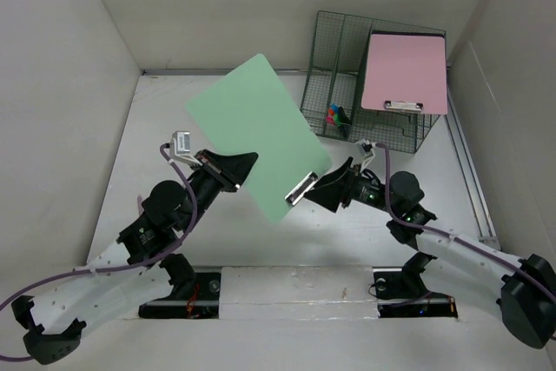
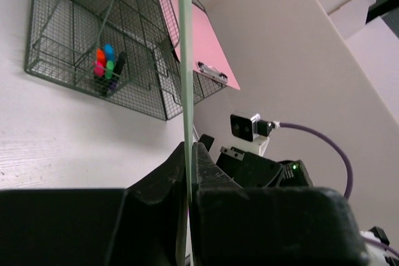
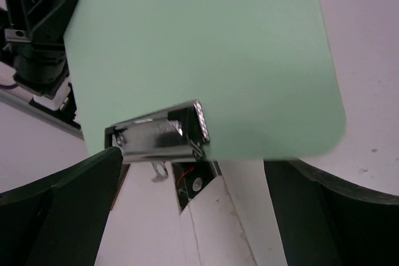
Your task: Organize the desk
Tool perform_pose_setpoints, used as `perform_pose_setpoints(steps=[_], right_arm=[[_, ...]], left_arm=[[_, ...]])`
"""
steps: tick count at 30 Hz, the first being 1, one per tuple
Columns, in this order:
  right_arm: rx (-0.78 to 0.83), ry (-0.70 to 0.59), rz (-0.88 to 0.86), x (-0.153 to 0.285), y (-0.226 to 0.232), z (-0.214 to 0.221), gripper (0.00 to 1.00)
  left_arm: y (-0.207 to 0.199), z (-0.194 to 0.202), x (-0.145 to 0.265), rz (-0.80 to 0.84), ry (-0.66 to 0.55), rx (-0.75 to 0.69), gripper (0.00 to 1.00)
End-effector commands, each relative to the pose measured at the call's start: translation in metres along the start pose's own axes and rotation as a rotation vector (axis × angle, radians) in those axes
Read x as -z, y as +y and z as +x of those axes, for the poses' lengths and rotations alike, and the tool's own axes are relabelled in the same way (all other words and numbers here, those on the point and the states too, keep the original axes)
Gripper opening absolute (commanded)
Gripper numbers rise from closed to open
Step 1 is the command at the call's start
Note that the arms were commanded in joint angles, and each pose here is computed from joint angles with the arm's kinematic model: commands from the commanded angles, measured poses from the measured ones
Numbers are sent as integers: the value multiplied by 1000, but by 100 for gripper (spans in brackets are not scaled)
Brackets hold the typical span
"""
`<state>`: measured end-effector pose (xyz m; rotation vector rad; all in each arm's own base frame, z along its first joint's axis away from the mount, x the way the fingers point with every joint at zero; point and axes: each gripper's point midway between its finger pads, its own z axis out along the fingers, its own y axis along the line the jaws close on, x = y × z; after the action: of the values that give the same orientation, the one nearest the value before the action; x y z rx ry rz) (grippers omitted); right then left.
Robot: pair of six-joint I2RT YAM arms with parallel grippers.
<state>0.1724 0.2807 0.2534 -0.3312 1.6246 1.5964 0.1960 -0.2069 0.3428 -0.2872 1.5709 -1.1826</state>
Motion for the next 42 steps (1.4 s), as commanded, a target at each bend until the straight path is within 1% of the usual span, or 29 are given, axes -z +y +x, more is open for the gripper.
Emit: perform_pose_setpoints(steps=[1, 5, 9, 10, 13, 14, 18, 19, 23, 25, 26, 29, 30, 31, 32, 34, 35, 37, 38, 40, 41, 42], right_arm=[[93, -33, -182, -1, 34, -13, 100], [112, -59, -195, -3, 37, -20, 100], [118, -43, -227, -7, 39, -18, 100], [110, -54, -241, -6, 41, -19, 98], [102, -99, -256, -1, 43, -22, 90], [100, -105, -258, -1, 43, -23, 85], [71, -167, -254, 0, 43, -32, 80], [62, -183, -279, 1, 50, -33, 79], [3, -225, -295, 2, 49, -33, 69], [-14, -274, -315, 4, 53, -42, 68], [-22, -275, -331, 3, 56, -41, 67], [-47, -293, -345, 0, 60, -43, 71], [-74, -327, -328, -2, 57, -49, 68], [-78, -326, -327, -2, 57, -49, 68], [-88, -329, -330, -3, 59, -49, 59], [-88, -330, -336, -6, 60, -51, 48], [-91, -327, -345, -6, 63, -51, 35], [-87, -330, -349, -8, 65, -53, 22], [-92, -322, -351, -9, 67, -51, 14], [-86, -314, -351, -10, 67, -51, 7], [-86, -314, -355, -9, 69, -51, 1], [-89, -322, -351, -9, 69, -53, 0]], left_arm=[[-34, -7, -1, 133, 3, 26, 0], [-32, 0, -3, 135, 20, 20, 0], [-33, 4, -5, 150, 32, 27, 0], [-35, 2, -5, 157, 26, 28, 0], [-34, 3, -6, 148, 27, 17, 0], [-34, 3, -6, 150, 27, 22, 0], [-26, 9, -9, 128, 34, 25, 0], [-23, 11, -10, 117, 39, 18, 0], [-20, 12, -9, 119, 32, 34, 0], [-16, 14, -11, 92, 43, 24, 0], [-17, 14, -11, 89, 44, 18, 0], [-16, 13, -11, 84, 40, 16, 0], [-16, 13, -12, 81, 41, 11, 0], [-14, 14, -13, 75, 45, 7, 0], [-13, 16, -14, 71, 51, -2, 0], [-10, 19, -15, 62, 56, -1, 0], [-7, 21, -15, 59, 59, 1, 0], [-6, 22, -15, 55, 58, 2, 0], [-6, 20, -14, 55, 55, -3, 0], [-2, 19, -14, 40, 45, -9, 0], [1, 19, -12, 35, 39, -2, 0], [4, 17, -12, 23, 25, 4, 0]])
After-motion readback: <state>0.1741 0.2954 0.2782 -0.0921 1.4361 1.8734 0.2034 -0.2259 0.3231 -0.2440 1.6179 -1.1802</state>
